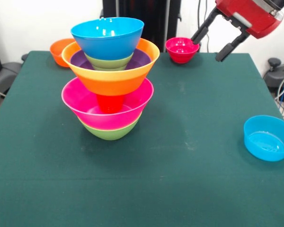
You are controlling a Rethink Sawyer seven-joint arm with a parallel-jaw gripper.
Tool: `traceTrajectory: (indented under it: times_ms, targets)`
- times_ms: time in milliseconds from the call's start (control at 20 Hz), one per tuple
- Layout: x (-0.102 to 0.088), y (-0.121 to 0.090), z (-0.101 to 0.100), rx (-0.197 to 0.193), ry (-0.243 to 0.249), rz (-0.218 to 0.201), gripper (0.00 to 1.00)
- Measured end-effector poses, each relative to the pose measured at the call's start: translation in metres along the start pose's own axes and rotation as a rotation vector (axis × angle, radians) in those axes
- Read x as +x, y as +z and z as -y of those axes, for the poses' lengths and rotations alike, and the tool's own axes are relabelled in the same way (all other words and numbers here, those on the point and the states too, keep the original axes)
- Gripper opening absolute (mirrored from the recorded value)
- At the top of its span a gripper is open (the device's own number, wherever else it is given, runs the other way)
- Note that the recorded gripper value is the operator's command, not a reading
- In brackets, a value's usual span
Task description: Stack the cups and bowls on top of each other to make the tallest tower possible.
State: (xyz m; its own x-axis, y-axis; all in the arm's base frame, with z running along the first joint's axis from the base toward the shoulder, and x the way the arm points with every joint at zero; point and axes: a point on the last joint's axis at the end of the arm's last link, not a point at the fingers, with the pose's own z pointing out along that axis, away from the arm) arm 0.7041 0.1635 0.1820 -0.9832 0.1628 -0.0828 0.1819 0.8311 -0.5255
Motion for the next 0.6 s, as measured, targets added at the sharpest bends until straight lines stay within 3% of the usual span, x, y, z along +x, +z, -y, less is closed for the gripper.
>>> traceTrajectory:
  times_ms: [250,600]
  targets:
    - [-0.007,-0.004,-0.008,-0.003,0.001,-0.004,1.00]
    - [-0.022,-0.006,-0.013,-0.045,0.015,0.003,1.00]
